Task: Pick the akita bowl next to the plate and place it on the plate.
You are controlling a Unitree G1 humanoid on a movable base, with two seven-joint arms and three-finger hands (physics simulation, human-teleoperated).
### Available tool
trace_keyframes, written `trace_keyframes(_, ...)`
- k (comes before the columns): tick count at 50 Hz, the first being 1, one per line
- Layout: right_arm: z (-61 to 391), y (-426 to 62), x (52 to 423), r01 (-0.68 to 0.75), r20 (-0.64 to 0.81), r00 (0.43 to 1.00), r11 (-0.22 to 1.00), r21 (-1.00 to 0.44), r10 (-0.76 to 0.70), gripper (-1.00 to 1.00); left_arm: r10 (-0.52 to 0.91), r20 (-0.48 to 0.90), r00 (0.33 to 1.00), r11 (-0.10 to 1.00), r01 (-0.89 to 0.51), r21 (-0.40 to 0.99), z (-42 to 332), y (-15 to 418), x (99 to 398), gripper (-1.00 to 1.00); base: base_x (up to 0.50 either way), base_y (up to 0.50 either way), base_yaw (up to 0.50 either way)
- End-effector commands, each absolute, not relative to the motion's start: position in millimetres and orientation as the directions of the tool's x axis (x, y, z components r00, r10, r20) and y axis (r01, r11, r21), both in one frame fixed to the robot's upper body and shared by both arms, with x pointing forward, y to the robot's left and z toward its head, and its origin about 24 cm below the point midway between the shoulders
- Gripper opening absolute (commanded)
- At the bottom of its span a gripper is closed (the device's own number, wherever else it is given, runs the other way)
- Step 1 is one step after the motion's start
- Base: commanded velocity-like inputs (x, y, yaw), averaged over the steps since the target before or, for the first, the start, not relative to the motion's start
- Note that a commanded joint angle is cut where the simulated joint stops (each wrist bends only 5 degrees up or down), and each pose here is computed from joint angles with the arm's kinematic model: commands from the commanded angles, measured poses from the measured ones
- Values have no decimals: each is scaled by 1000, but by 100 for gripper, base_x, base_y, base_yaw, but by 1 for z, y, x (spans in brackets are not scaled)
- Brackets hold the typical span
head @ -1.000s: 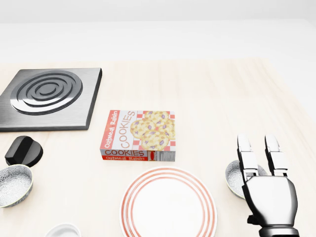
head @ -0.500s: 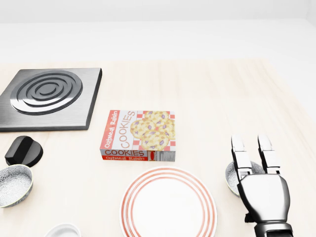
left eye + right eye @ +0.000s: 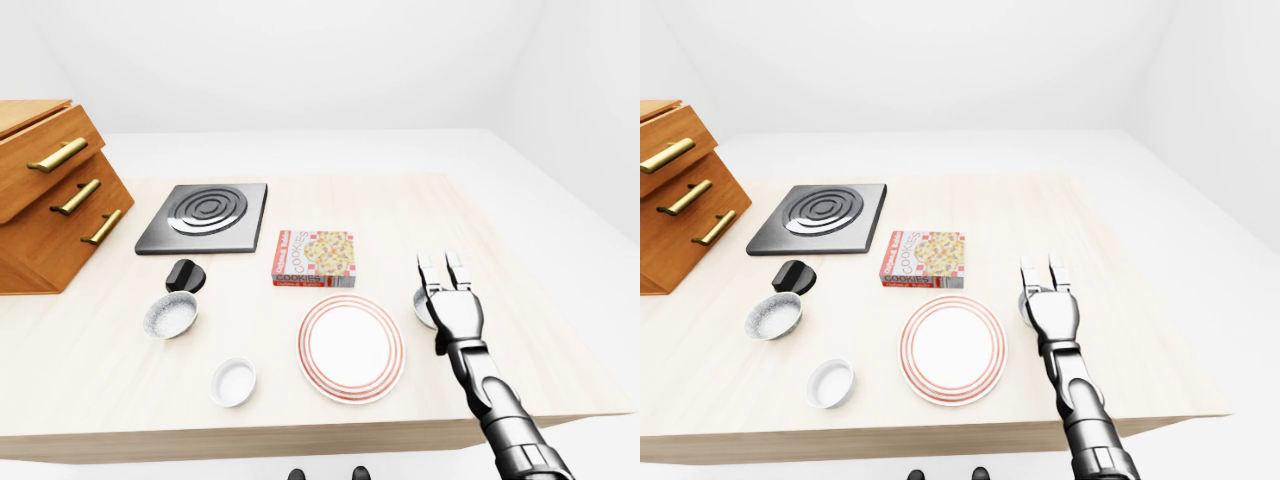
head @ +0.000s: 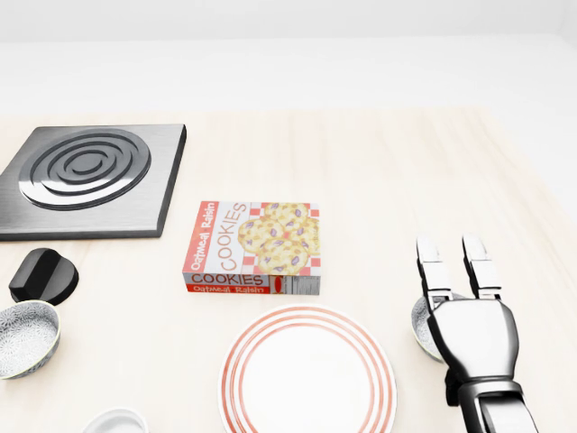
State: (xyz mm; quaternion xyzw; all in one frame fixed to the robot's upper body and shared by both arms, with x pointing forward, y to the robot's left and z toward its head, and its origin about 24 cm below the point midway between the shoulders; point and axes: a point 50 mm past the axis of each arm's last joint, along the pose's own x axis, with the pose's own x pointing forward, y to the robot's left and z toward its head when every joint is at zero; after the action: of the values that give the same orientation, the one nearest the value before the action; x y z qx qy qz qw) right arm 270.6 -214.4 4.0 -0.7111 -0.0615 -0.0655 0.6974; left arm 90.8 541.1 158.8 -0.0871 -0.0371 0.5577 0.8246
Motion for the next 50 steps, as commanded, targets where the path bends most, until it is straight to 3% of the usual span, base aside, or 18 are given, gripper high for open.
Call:
trace_keyframes(1,-20,-218,262,62,62,998,-42,-997,-8,100,926,-39,376,363,-913,-186,158,541,91,100,0,0,0)
trace_keyframes(6,-21,-218,262,59,59,998,-40,-997,-7,100,926,-39,376,363,-913,-186,158,541,91,100,0,0,0)
trace_keyframes(8,-24,-218,263,41,41,999,-48,-998,-5,90,926,-39,376,363,-913,-186,158,541,92,100,0,0,0)
trace_keyframes(9,-23,-218,263,44,44,999,-46,-998,-4,-100,926,-37,375,363,-913,-185,159,541,91,100,0,0,0)
trace_keyframes(23,-24,-218,261,42,42,999,-52,-998,2,-100,926,-37,376,364,-913,-186,158,541,91,100,0,0,0)
trace_keyframes(38,11,-223,268,199,198,980,-100,-975,21,-100,926,-36,375,363,-913,-185,158,541,91,100,0,0,0)
trace_keyframes(50,85,-225,261,496,497,867,-129,-858,31,-100,926,-37,375,362,-913,-185,158,541,91,100,0,0,0)
